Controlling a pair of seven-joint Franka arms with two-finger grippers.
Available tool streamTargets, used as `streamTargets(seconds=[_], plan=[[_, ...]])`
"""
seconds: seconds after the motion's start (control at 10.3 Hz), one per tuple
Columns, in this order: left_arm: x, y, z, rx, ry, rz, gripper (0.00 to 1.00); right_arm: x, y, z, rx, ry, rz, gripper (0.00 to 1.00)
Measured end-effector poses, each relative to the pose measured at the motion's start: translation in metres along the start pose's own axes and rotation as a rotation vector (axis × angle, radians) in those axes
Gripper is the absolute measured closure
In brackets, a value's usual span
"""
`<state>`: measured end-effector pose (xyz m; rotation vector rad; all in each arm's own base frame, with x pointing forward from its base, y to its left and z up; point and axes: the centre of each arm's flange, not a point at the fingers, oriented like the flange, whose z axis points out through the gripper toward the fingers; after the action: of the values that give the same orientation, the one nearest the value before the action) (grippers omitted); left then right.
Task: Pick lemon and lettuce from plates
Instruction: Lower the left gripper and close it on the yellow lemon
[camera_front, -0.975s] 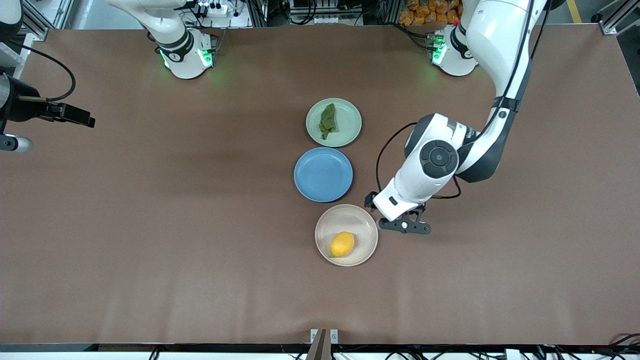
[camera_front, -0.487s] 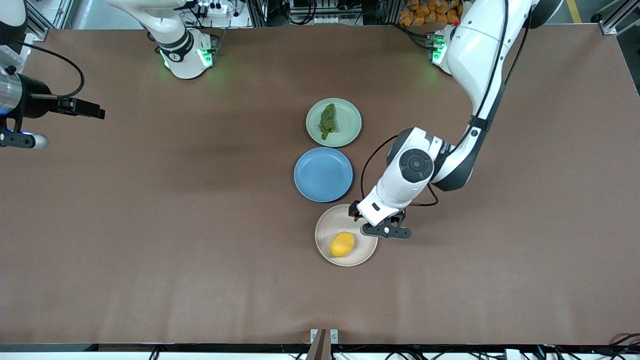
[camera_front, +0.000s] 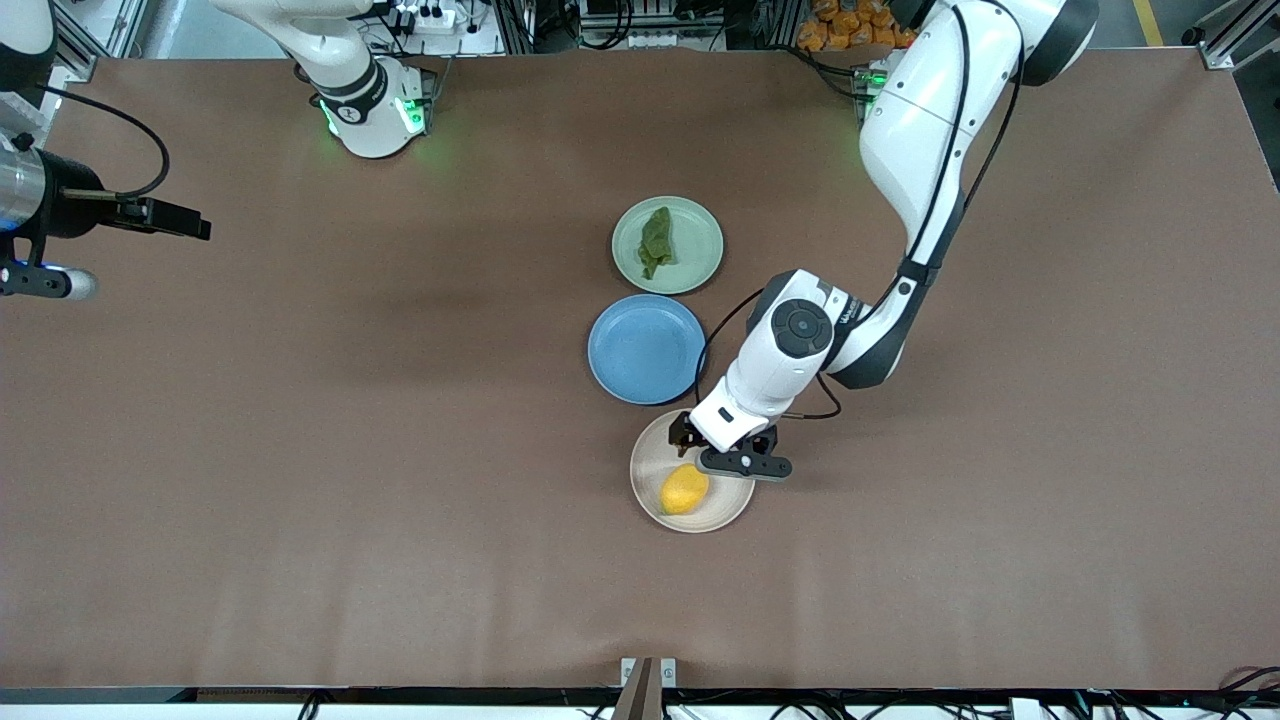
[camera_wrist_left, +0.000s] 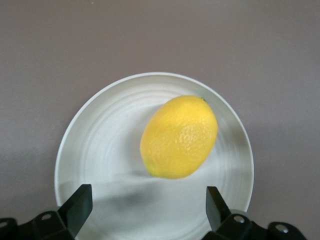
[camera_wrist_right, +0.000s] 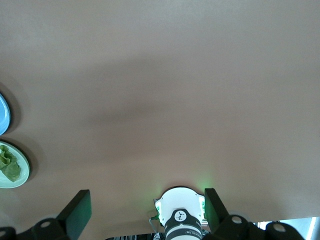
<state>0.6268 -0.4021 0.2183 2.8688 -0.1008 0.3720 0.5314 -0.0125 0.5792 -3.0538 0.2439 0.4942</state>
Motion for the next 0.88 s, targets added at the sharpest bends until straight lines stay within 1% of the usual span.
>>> streamTargets(seconds=[0.29,0.88], plan=[[-0.005,0.001,0.013,-0.014,0.02,0.003,0.0,0.004,-0.001,-0.006,0.007,0.05,0.0,0.0],[-0.008,0.009,0.023,-0.074,0.123,0.003,0.0,0.005,-0.001,-0.007,0.008,0.06,0.0,0.0]])
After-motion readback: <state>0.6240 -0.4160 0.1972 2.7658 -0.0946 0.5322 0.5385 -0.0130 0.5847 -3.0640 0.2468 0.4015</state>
